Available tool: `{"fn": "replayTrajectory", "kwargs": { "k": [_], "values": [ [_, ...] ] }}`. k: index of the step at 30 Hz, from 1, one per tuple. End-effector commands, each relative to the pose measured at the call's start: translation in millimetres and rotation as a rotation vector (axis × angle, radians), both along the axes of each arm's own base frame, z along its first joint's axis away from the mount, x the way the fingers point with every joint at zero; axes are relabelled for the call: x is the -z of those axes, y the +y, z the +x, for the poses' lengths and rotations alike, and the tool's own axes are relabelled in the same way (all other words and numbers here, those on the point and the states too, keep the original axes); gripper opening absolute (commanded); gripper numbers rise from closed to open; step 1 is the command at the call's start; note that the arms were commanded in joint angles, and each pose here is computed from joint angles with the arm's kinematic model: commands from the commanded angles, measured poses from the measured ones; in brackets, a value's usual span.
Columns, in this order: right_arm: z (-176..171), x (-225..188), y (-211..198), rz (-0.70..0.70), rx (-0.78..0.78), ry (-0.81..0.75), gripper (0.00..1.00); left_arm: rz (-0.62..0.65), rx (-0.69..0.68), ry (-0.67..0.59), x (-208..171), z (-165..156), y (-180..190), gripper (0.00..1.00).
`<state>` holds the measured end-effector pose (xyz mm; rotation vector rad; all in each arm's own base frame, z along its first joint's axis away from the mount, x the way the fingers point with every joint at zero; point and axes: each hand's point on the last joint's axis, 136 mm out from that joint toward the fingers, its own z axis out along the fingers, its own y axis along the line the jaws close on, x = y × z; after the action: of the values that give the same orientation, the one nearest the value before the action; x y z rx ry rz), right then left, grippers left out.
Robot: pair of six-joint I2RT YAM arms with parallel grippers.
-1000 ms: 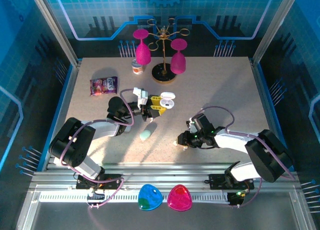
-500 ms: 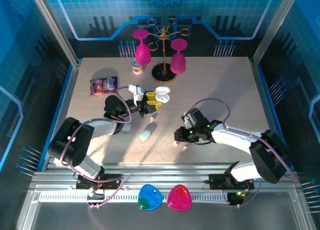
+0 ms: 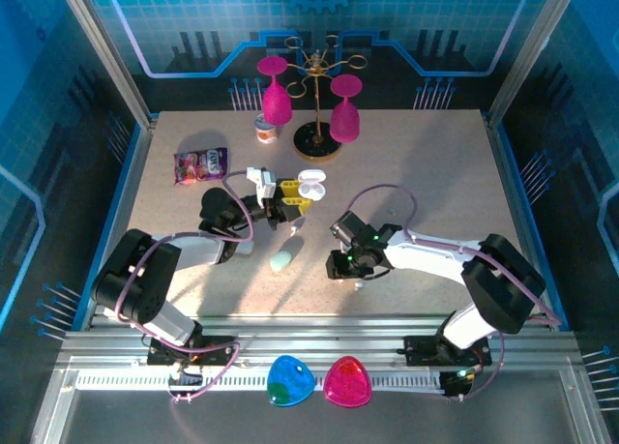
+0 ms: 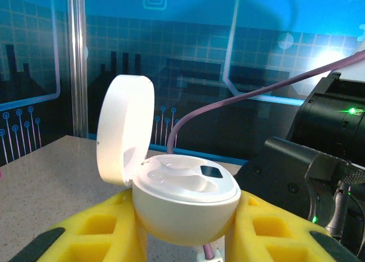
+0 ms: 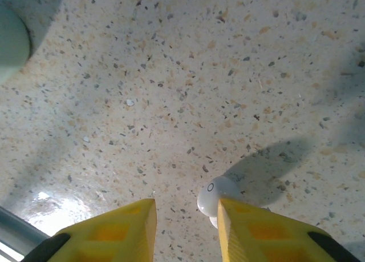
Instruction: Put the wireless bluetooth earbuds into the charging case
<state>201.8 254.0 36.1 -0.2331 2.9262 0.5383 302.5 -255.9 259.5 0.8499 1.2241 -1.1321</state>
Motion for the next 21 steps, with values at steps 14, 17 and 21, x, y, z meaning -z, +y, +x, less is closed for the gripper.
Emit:
{"fn": "replayTrajectory", "kwargs": {
  "k": [14, 17, 21],
  "values": [
    [4, 6, 2, -0.104, -0.046, -0.004, 0.34, -0.012, -0.035, -0.076, -12, -3, 9, 0.23],
    [4, 6, 1, -0.128, -0.054, -0.008, 0.35, -0.013, -0.038, -0.078, -13, -2, 9, 0.23],
    [6, -2, -4, -0.194, -0.058, -0.052, 0.34, -0.014, -0.041, -0.078, -13, -2, 10, 0.23]
  ]
}}
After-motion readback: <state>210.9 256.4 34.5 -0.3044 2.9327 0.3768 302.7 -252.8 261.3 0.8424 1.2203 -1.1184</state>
